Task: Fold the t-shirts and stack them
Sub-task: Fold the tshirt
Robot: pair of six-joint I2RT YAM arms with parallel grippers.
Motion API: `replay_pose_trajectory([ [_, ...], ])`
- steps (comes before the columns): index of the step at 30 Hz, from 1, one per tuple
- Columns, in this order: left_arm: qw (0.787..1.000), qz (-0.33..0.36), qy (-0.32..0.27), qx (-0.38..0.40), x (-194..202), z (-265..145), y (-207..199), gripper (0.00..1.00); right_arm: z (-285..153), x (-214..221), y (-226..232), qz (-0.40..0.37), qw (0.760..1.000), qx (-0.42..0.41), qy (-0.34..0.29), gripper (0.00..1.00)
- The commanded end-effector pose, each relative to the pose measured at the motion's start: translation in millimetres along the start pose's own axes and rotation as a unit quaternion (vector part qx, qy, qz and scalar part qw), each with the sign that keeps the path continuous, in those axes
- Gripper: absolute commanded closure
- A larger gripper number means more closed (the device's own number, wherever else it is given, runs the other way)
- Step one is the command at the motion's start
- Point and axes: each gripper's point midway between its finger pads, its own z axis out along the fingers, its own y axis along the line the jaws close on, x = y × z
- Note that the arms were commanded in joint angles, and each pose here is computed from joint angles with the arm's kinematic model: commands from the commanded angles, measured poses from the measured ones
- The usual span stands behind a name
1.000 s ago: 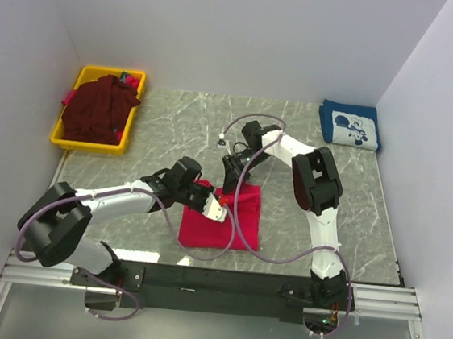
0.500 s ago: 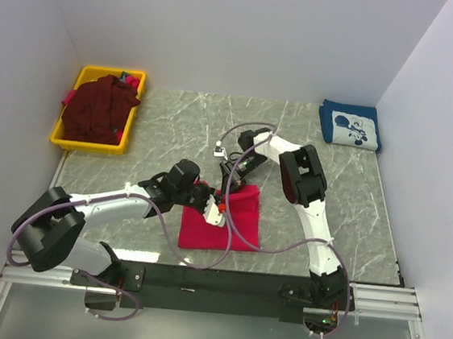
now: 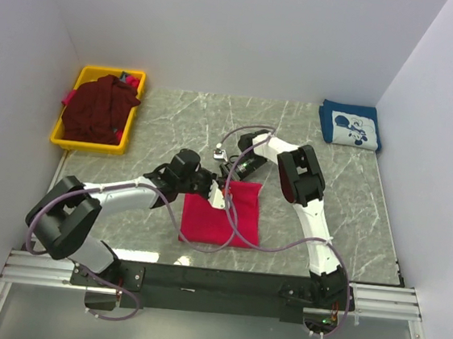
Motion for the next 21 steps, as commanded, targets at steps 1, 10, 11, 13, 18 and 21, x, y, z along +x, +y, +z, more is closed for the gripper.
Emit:
replay_pose_trajectory([
  [1, 0.999, 0.023, -0.001, -0.046, 0, 1, 31, 0.99, 5, 8, -10, -0.014, 1.0, 0.018, 0.017, 0.86],
  [10, 0.998, 0.028, -0.006, -0.049, 8, 6, 24, 0.99, -6, 0, 0, -0.026, 0.999, 0.044, 0.013, 0.85],
  [11, 0.998, 0.029, -0.008, -0.049, 7, 5, 24, 0.99, -8, -4, -1, -0.033, 0.998, 0.057, 0.012, 0.85],
  [13, 0.998, 0.036, -0.01, -0.048, 7, 4, 17, 0.99, -17, -14, 6, -0.049, 0.996, 0.077, 0.001, 0.84],
  [18, 0.997, 0.074, -0.014, -0.034, 5, -3, -10, 0.99, -38, -32, 18, -0.093, 0.985, 0.142, -0.017, 0.82],
  [21, 0.995, 0.095, -0.016, -0.03, 5, -6, -22, 0.99, -47, -36, 29, -0.109, 0.981, 0.159, -0.025, 0.75],
])
